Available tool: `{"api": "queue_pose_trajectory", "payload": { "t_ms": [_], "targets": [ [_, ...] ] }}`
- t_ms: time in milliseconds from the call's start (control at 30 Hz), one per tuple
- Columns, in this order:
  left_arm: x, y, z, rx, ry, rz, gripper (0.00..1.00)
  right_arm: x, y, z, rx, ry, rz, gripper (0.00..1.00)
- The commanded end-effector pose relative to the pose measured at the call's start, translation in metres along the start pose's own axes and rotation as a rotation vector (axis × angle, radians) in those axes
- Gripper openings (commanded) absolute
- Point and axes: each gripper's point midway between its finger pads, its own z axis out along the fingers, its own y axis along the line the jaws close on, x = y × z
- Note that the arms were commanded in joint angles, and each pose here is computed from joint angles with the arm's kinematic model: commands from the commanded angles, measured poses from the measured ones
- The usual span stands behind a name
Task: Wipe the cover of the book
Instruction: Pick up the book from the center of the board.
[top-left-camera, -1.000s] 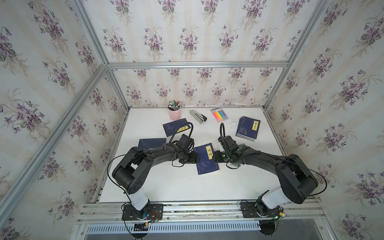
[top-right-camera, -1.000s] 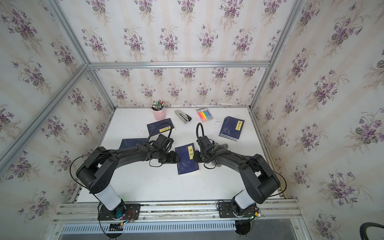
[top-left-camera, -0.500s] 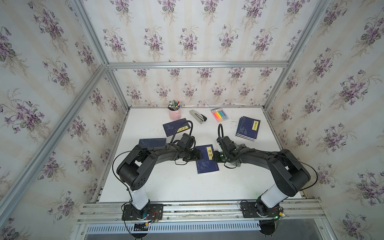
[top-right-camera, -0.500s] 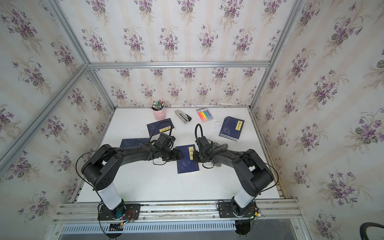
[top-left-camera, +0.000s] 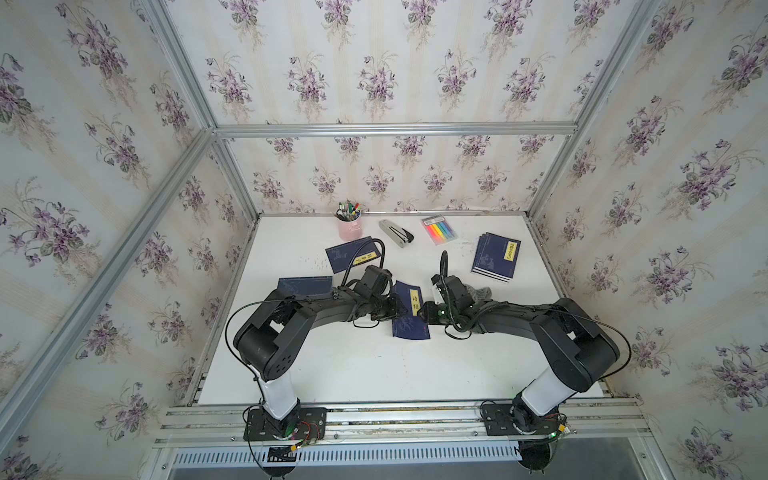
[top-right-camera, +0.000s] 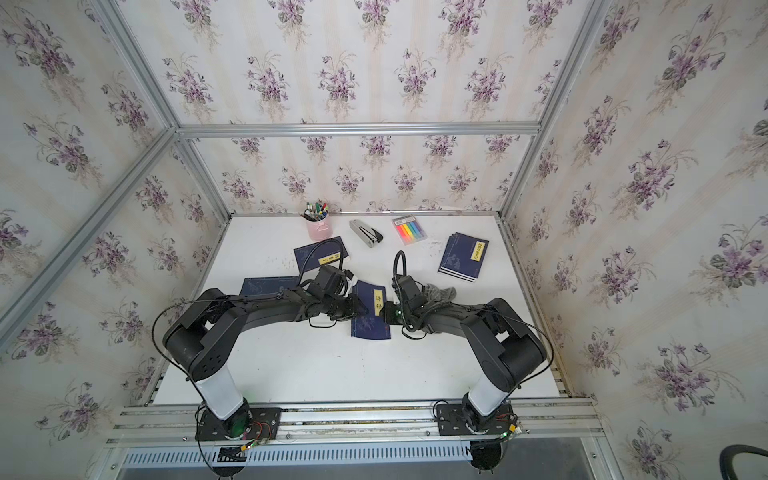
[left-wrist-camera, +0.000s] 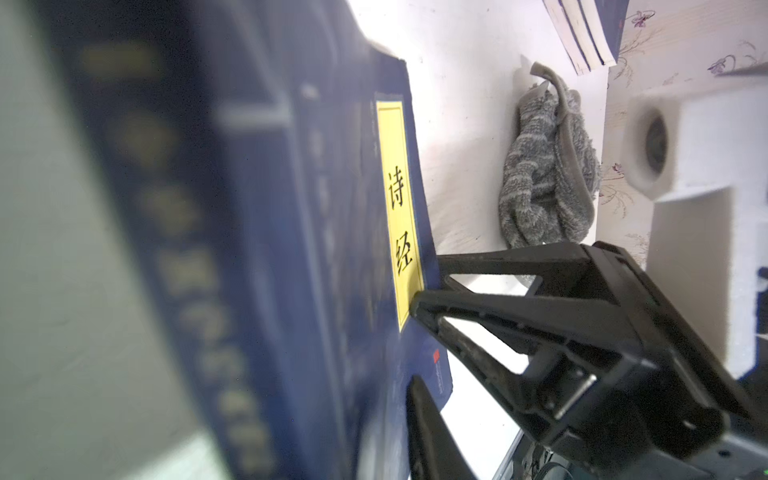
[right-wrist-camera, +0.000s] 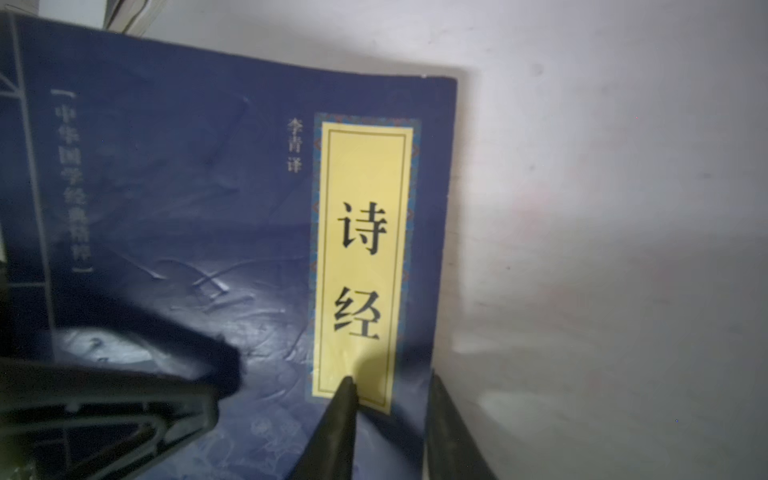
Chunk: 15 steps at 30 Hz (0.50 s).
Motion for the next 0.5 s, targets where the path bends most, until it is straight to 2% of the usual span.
{"api": "queue_pose_trajectory", "payload": {
  "t_ms": [0,67,167,267,467],
  "targets": [
    [-0.006,-0.005,-0.008,-0.015,-0.014,0.062,0.13,0.036,-0.025,-0.004,0.104,0.13,0.048,0.52],
    [-0.008,-0.011,-0.016,-0.001,-0.015,0.096,0.07,0.029,-0.018,-0.007,0.077,0.1,0.028,0.62],
    [-0.015,-0.023,-0.029,0.052,-0.016,0.138,0.0,0.016,-0.003,-0.017,0.015,0.044,-0.003,0.71],
    [-0.023,-0.033,-0.043,0.124,-0.017,0.157,0.0,0.002,0.013,-0.033,-0.048,-0.021,-0.032,0.79],
    [-0.032,-0.064,-0.062,0.338,0.005,0.205,0.0,-0.022,0.04,-0.068,-0.202,-0.134,-0.065,0.82]
  ]
}}
